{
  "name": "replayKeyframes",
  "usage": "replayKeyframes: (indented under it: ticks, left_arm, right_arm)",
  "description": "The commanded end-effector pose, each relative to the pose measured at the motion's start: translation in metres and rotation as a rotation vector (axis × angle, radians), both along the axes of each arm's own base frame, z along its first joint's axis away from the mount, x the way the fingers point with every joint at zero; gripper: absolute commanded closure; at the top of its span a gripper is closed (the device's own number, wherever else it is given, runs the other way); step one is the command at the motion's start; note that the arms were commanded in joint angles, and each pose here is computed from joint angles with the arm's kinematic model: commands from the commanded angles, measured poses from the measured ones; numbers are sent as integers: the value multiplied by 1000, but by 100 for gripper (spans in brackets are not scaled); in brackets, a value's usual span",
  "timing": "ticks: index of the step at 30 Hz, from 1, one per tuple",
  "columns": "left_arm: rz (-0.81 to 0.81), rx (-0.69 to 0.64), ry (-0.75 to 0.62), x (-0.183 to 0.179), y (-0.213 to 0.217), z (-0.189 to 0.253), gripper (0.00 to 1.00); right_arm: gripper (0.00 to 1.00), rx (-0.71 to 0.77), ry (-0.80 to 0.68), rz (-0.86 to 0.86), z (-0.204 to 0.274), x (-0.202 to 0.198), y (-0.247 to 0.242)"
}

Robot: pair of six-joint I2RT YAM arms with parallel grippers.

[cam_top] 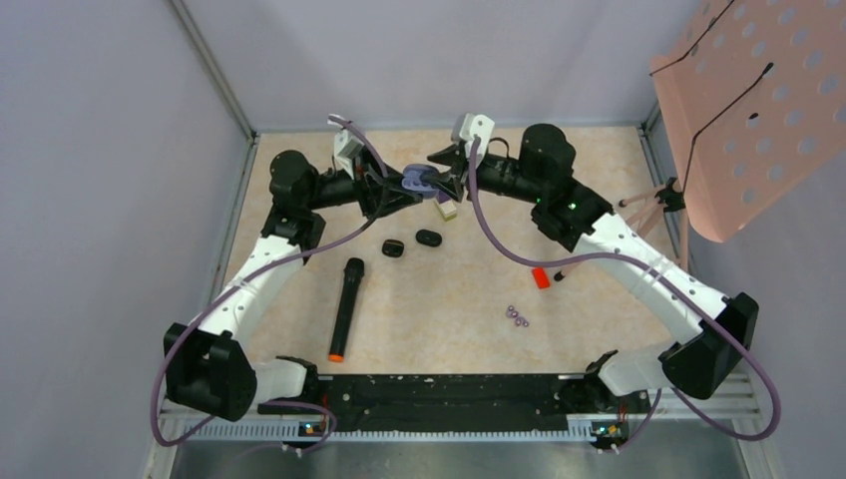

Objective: Insert the wireless bluetooth earbuds into the charging case
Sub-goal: Adjust the charging case at the center of the board, then pick up the earbud from the center of the board.

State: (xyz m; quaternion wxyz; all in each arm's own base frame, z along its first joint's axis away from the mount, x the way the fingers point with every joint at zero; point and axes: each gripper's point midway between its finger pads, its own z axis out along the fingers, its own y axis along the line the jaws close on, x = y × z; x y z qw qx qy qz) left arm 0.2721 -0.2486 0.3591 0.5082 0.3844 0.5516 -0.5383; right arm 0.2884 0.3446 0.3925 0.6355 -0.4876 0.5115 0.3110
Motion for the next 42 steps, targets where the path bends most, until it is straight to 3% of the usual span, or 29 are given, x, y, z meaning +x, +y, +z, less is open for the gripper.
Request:
replayKeyframes:
  ticks: [1, 5, 8, 14, 16, 19, 26, 34, 42]
  left_arm:
    - [33, -28, -73, 9, -1, 4, 100]
    - [44, -23, -64, 12, 0, -3, 100]
    - [57, -21, -25, 10, 2, -7, 100]
    - [123, -41, 79, 12, 13, -12, 100]
    - [173, -48, 103, 17, 19, -14, 100]
    - [217, -43, 134, 22, 27, -17, 100]
    - [310, -31, 167, 33, 45, -24, 100]
    - [315, -15, 164, 32, 49, -23, 100]
    - [303, 6, 165, 30, 49, -23, 100]
  right_arm:
    - [58, 51, -16, -27, 54, -22, -24]
    - [54, 22, 57, -76, 54, -27, -47]
    - [54, -54, 141, -130, 20, -24, -68]
    - [69, -281, 536, -282, -125, -24, -123]
    - [78, -386, 633, -332, -172, -30, -136]
    - [84, -517, 730, -368, -230, -40, -150]
    - [91, -794, 691, -225, -296, -91, -158]
    - [91, -928, 644, -115, -320, -105, -176]
    - [88, -924, 624, 5, -330, -109, -185]
